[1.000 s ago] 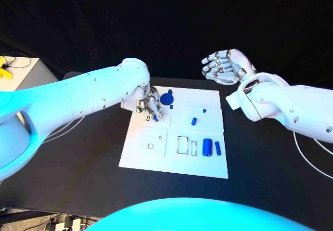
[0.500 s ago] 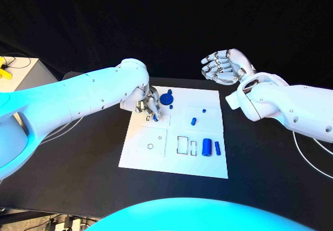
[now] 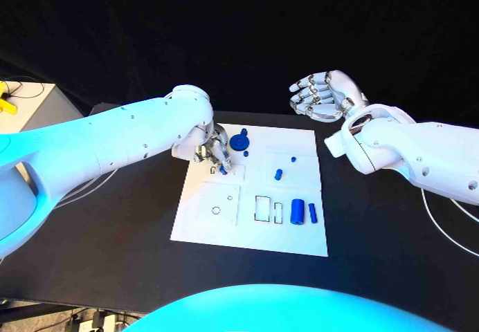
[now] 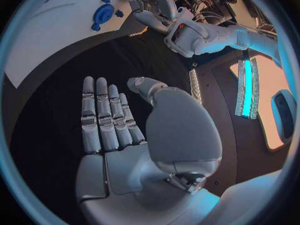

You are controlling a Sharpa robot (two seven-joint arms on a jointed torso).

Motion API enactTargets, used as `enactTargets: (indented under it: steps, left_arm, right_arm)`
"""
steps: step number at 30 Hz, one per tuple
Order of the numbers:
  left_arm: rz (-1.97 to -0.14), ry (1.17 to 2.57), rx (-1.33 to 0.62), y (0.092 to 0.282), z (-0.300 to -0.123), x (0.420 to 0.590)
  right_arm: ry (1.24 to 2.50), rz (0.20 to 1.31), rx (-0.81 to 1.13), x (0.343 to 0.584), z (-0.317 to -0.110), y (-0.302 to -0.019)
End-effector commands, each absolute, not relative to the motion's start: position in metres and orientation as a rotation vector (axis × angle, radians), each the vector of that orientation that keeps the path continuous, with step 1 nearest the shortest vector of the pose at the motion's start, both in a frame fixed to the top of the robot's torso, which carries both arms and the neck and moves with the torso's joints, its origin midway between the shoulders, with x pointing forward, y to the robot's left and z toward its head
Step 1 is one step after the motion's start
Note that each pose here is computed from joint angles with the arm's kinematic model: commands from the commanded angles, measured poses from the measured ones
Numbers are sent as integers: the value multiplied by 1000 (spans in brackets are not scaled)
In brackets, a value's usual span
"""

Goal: Assemble the parts on the task board

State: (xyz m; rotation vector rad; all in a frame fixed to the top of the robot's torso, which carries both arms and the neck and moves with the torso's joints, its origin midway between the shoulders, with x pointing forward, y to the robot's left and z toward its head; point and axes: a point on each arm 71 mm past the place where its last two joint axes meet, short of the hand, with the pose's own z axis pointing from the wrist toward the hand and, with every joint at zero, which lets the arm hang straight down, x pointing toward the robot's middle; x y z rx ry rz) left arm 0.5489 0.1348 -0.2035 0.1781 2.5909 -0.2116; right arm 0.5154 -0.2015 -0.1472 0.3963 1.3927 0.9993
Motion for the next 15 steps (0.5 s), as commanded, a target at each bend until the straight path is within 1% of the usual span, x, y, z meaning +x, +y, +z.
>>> enactTargets:
  steps: [1,15]
  left_arm:
    - [-180,2582,187,138,-207,548]
    - [-197,2561,183,135,-204,547]
  right_arm:
    - [1398,1014,380,515,-147,-200]
    - [1400,1013,381,515,-148,-200]
